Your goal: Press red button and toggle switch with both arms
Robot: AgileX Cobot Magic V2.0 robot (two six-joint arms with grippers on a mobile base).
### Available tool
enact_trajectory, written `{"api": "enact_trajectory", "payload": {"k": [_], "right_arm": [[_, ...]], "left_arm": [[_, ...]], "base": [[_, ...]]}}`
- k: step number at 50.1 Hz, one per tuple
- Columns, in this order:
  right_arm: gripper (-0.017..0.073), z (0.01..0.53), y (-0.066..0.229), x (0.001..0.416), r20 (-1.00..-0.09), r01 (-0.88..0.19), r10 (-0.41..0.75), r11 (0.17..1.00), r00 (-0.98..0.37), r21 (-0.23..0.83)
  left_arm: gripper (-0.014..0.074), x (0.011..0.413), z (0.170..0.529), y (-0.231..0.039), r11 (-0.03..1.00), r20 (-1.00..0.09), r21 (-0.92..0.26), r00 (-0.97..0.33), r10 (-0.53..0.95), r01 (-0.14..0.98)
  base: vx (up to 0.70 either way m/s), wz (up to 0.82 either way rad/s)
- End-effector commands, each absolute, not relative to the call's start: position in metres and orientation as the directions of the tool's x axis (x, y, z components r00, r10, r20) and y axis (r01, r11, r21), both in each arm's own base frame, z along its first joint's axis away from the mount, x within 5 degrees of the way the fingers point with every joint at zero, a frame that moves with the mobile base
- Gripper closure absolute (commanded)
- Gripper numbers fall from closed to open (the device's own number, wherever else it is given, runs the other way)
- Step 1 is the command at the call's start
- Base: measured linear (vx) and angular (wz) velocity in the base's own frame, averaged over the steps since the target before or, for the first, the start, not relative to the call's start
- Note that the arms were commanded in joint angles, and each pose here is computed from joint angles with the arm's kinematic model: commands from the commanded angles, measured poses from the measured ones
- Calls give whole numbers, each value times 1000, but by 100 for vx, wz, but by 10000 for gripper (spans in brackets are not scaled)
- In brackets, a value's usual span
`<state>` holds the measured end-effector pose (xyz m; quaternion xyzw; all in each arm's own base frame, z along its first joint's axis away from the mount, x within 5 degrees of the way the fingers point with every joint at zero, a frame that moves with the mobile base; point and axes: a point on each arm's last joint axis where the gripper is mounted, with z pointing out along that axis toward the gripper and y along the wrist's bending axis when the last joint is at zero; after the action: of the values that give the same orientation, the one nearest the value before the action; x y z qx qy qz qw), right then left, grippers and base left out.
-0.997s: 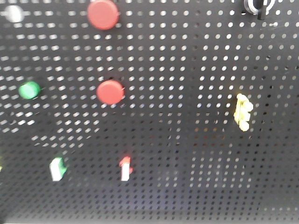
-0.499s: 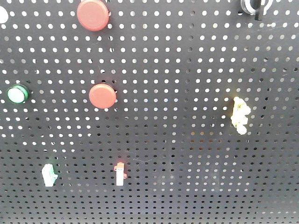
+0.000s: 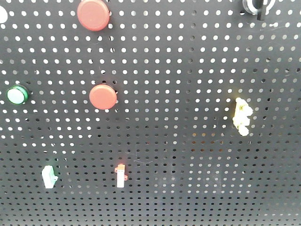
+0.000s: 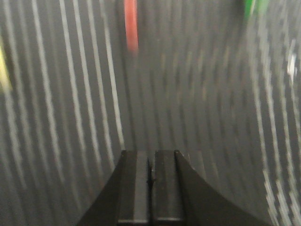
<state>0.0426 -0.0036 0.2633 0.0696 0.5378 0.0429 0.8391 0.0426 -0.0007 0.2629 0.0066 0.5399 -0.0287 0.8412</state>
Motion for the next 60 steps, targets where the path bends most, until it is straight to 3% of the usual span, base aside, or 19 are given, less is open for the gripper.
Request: {"api": "enact_trajectory", "payload": {"k": [1, 13, 18, 24, 29, 34, 40, 43, 52, 56, 60], "right_arm": [[562, 326, -2, 21, -784, -58, 184, 981, 593, 186], [562, 440, -2, 23, -856, -14, 142, 988, 497, 156], [562, 470, -2, 35, -871, -41, 214, 975, 443, 219], [562, 489, -1, 50, -824, -143, 401, 915, 400, 376], [562, 491, 1, 55, -771, -212, 525, 851, 361, 481], [562, 489, 2, 60, -797, -200, 500, 866, 337, 459], [562, 483, 5, 62, -868, -169, 401, 915, 291, 366], [562, 480, 8, 63, -899, -165, 350, 934, 261, 316], [562, 478, 15, 72, -917, -229, 340, 929, 209, 292], [562, 478, 18, 78, -919, -264, 345, 920, 191, 290], [562, 477, 21, 84, -921, -300, 354, 907, 165, 295]], "left_arm": [[592, 16, 330, 2, 990, -795, -91, 592, -136, 105], [592, 22, 460, -2, 995, -857, -21, 511, -69, 100], [592, 45, 496, -6, 994, -912, -17, 406, -61, 111], [592, 71, 523, -10, 984, -946, -78, 299, -123, 159], [592, 82, 536, -15, 950, -926, -205, 267, -267, 237], [592, 87, 540, -18, 919, -906, -269, 249, -344, 288], [592, 96, 540, -26, 933, -950, -160, 207, -235, 322], [592, 104, 542, -35, 918, -974, -68, 173, -145, 391], [592, 121, 549, -72, 691, -982, 55, 163, -92, 721], [592, 128, 555, -80, 622, -981, 79, 173, -91, 779], [592, 140, 559, -82, 624, -984, 81, 162, -74, 777]], "base": [[0, 0], [0, 0], [0, 0], [0, 0], [0, 0], [0, 0], [0, 0], [0, 0], [0, 0], [0, 0], [0, 0]]}}
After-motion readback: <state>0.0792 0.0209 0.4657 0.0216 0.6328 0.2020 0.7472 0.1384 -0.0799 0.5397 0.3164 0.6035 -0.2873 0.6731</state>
